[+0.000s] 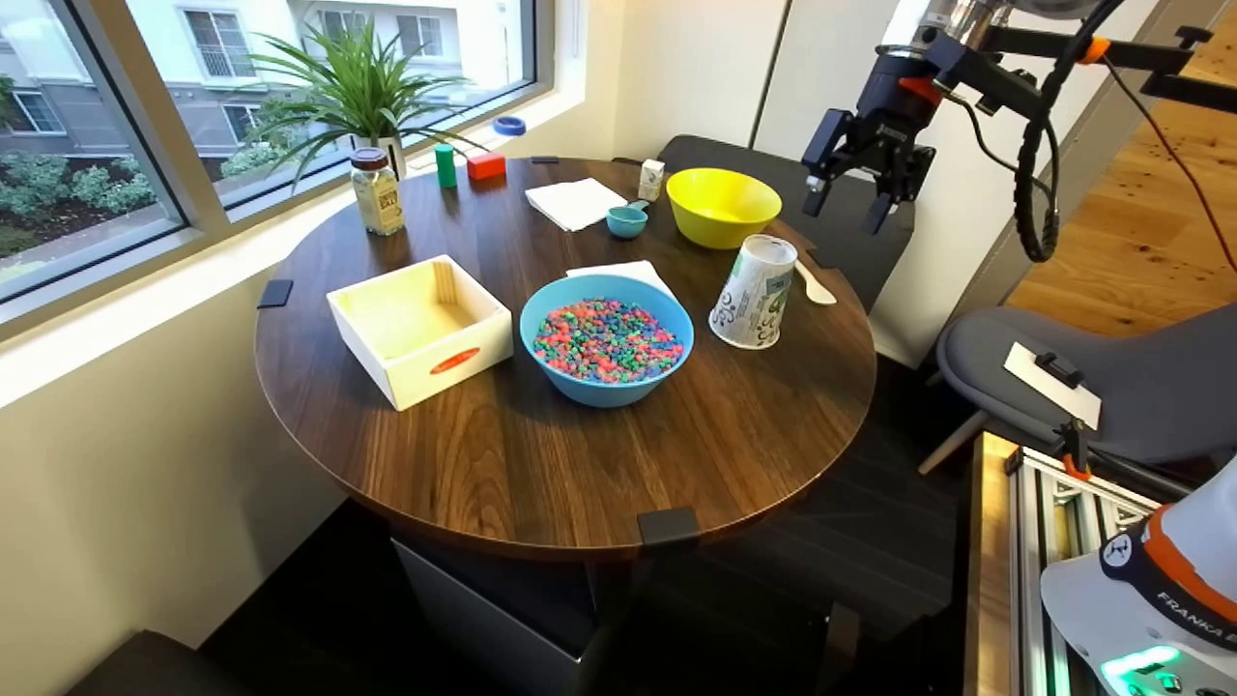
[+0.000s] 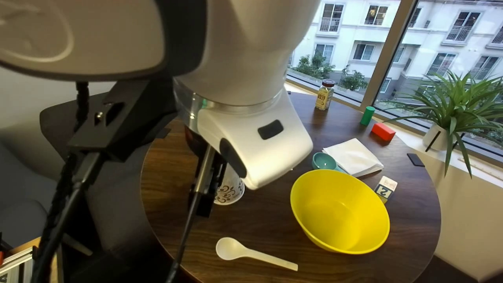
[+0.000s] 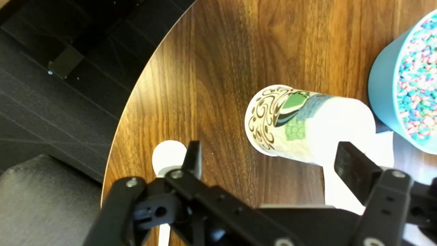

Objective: Turn the coffee cup upright then put the white spoon on top of the cup.

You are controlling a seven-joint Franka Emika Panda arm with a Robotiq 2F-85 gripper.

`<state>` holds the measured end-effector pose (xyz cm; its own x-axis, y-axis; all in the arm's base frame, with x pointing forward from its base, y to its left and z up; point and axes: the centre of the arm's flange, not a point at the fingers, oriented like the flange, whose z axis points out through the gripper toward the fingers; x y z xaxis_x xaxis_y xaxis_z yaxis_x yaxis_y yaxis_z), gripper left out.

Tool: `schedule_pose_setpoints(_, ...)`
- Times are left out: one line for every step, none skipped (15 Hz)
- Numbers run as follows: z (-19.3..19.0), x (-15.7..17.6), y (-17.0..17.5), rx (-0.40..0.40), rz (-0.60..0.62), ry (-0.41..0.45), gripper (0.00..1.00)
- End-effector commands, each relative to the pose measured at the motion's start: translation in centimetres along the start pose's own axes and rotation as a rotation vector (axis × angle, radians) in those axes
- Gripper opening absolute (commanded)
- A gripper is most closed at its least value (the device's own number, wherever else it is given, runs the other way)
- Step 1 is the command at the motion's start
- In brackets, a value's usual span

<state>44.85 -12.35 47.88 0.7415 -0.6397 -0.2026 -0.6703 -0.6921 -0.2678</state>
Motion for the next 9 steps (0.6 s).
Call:
schedule_pose_setpoints(0.0, 2.5, -2.3, -0.011, 0.112, -0.089, 1.00)
schedule_pose_setpoints(0.1, 2.9, -2.7, -0.017, 0.130, -0.106, 1.00)
schedule_pose_setpoints(0.5, 3.2, -3.5, -0.026, 0.148, -0.126, 1.00)
schedule_pose_setpoints(0.9, 3.5, -4.2, -0.037, 0.165, -0.140, 1.00)
schedule_pose_setpoints(1.5, 3.9, -4.9, -0.049, 0.181, -0.156, 1.00)
schedule_pose_setpoints(2.0, 4.4, -5.4, -0.058, 0.195, -0.171, 1.00)
schedule_pose_setpoints(2.5, 4.9, -6.0, -0.072, 0.215, -0.179, 1.00)
schedule_pose_setpoints(2.9, 5.3, -6.4, -0.082, 0.227, -0.190, 1.00)
schedule_pose_setpoints(3.3, 5.7, -6.7, -0.087, 0.242, -0.197, 1.00)
